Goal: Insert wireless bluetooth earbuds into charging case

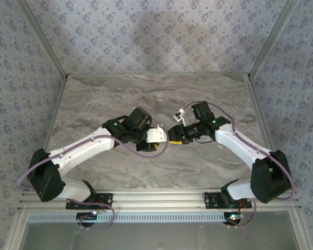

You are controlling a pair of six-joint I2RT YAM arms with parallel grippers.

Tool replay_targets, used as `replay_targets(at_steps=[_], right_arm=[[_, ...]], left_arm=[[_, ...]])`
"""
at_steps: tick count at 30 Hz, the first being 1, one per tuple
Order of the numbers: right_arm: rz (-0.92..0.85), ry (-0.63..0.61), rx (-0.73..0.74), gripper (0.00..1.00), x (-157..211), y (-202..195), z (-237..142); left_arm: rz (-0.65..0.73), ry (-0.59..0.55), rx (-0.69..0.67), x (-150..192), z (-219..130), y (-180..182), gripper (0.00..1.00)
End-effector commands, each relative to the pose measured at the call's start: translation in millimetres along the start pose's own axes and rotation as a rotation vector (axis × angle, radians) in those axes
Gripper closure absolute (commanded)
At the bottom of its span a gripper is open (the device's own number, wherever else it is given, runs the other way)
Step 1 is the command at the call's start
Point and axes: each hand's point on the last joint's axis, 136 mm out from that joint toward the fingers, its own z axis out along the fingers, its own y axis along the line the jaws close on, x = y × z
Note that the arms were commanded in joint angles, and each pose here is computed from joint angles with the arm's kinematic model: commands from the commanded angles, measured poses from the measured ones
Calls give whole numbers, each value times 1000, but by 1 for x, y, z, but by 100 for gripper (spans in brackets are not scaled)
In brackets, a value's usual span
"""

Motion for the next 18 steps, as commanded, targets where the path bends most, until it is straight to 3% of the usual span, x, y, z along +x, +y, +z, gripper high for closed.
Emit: replay_targets(at_steps=[1, 18], right_arm=[[-48, -18, -22, 45, -15, 14, 4], [-69, 24, -45, 56, -18, 17, 22]], left_arm=[[25, -76, 3, -17, -11, -4, 55], [19, -115, -8, -27, -17, -4, 55]])
